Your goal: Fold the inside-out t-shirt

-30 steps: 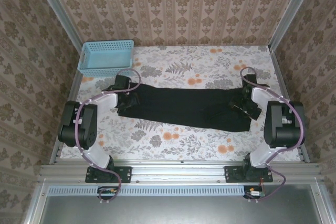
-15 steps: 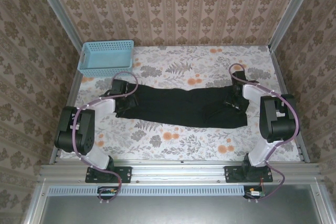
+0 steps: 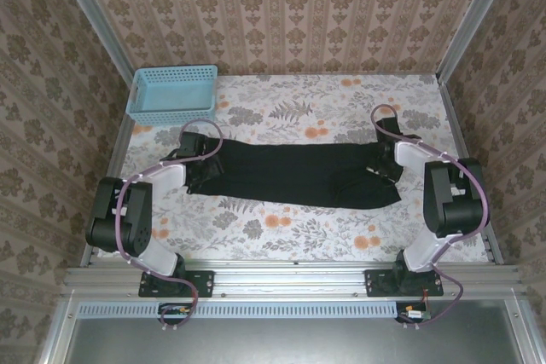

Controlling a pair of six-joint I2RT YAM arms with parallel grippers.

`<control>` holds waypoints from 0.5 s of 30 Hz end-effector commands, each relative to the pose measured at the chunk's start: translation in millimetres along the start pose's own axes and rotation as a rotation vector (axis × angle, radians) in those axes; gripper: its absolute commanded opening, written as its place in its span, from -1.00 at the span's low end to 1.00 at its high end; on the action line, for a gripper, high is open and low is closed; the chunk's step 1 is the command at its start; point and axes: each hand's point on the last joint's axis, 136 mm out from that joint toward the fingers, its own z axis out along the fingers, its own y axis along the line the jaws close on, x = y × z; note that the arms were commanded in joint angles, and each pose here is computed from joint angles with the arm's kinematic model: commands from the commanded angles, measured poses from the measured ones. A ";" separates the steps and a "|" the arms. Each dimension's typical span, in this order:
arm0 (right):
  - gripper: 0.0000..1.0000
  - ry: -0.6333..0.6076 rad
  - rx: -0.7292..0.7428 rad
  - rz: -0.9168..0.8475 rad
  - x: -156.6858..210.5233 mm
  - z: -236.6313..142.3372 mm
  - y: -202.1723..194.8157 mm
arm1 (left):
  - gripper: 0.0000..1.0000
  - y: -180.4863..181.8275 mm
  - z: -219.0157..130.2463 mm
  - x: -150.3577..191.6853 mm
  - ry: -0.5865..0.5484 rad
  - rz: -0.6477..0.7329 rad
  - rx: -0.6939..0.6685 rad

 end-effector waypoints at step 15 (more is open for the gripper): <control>-1.00 -0.108 0.163 -0.021 -6.7 -55.2 -45.8 | 0.23 2.5 -13.9 32.4 0.094 0.029 -0.025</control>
